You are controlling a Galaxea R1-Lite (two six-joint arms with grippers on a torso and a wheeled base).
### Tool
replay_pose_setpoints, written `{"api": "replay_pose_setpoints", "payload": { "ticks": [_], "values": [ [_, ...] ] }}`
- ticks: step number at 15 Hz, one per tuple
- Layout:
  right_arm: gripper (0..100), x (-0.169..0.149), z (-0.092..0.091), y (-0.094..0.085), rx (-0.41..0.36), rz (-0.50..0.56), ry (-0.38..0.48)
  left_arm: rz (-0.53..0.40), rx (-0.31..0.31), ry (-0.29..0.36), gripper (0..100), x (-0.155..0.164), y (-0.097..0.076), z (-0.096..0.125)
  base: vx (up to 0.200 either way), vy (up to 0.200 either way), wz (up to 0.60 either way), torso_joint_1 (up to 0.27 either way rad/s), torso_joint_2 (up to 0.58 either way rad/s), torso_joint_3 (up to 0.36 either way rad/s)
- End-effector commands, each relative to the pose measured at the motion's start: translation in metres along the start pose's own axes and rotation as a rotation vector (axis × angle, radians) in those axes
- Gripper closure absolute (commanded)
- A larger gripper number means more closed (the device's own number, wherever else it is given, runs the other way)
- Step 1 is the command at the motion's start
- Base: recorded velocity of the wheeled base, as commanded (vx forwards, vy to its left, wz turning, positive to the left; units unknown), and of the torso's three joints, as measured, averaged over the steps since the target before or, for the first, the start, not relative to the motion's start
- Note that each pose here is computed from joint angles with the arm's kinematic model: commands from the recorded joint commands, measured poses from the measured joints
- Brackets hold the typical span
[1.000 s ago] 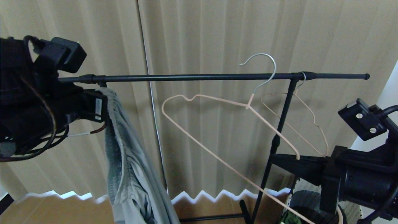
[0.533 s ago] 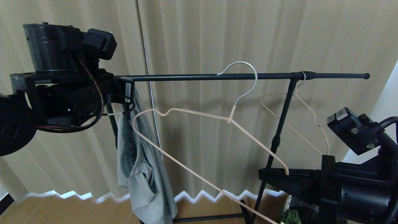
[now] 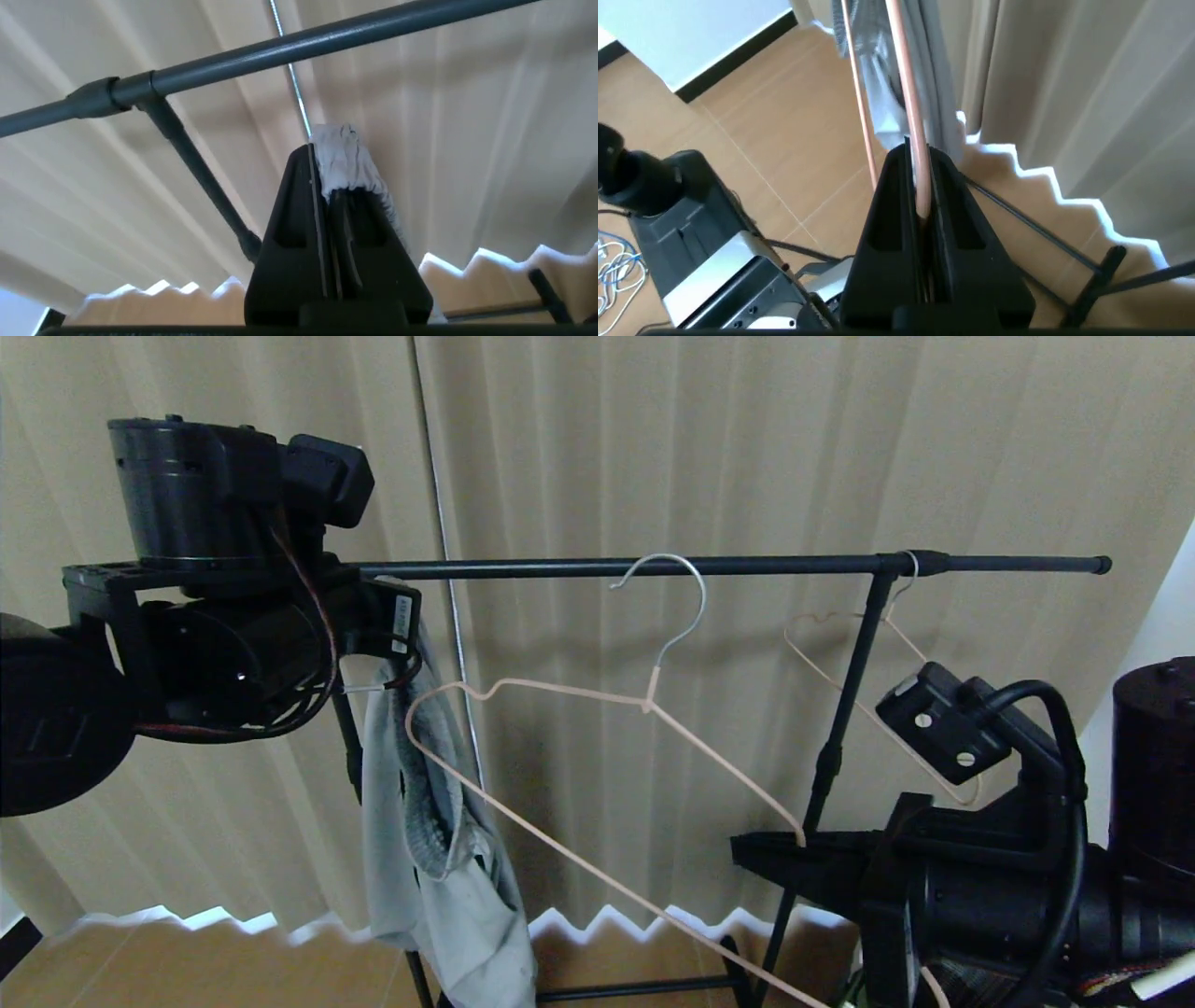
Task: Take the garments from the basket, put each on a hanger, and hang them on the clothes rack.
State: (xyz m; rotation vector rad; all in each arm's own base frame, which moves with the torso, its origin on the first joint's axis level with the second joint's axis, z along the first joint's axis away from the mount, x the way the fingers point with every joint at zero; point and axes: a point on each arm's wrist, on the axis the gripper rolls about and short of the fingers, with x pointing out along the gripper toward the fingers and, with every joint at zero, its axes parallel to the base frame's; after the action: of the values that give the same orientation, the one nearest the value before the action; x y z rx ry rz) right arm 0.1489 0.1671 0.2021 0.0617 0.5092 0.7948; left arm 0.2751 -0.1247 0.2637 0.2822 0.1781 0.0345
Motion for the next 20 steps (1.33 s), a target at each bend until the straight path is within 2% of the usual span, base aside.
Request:
{"api": "replay_pose_setpoints", "payload": {
  "ticks": [1, 3, 5, 9, 12, 16, 20],
  "values": [
    [100, 0.022, 0.012, 0.000, 0.007, -0.041, -0.016, 0.001, 0.012, 0.016, 100, -0.004, 0.001, -0.003, 0.000, 0.000, 0.00, 0.000, 0.00, 0.000],
    [100, 0.034, 0.017, 0.000, 0.040, -0.057, -0.058, 0.017, 0.034, 0.044, 100, -0.004, 0.000, -0.010, 0.000, 0.000, 0.00, 0.000, 0.00, 0.000],
    [100, 0.044, 0.021, -0.001, 0.056, -0.090, -0.065, 0.055, 0.062, 0.063, 100, -0.004, 0.000, -0.014, 0.000, 0.000, 0.00, 0.000, 0.00, 0.000],
    [100, 0.057, 0.025, 0.005, 0.080, -0.086, -0.067, 0.048, 0.076, 0.075, 100, -0.007, -0.002, -0.019, 0.000, 0.000, 0.00, 0.000, 0.00, 0.000],
    [100, 0.059, 0.016, 0.019, 0.059, -0.044, -0.035, 0.047, 0.065, 0.059, 100, -0.008, -0.002, -0.014, 0.000, 0.000, 0.00, 0.000, 0.00, 0.000],
    [100, 0.063, 0.015, 0.021, 0.058, -0.035, -0.026, 0.024, 0.059, 0.032, 100, -0.023, -0.002, -0.010, 0.000, 0.000, 0.00, 0.000, 0.00, 0.000],
    [100, 0.079, 0.015, 0.021, 0.056, -0.025, -0.060, -0.031, 0.064, 0.005, 100, -0.040, -0.010, -0.008, 0.000, 0.000, 0.00, 0.000, 0.00, 0.000]
  ]
}}
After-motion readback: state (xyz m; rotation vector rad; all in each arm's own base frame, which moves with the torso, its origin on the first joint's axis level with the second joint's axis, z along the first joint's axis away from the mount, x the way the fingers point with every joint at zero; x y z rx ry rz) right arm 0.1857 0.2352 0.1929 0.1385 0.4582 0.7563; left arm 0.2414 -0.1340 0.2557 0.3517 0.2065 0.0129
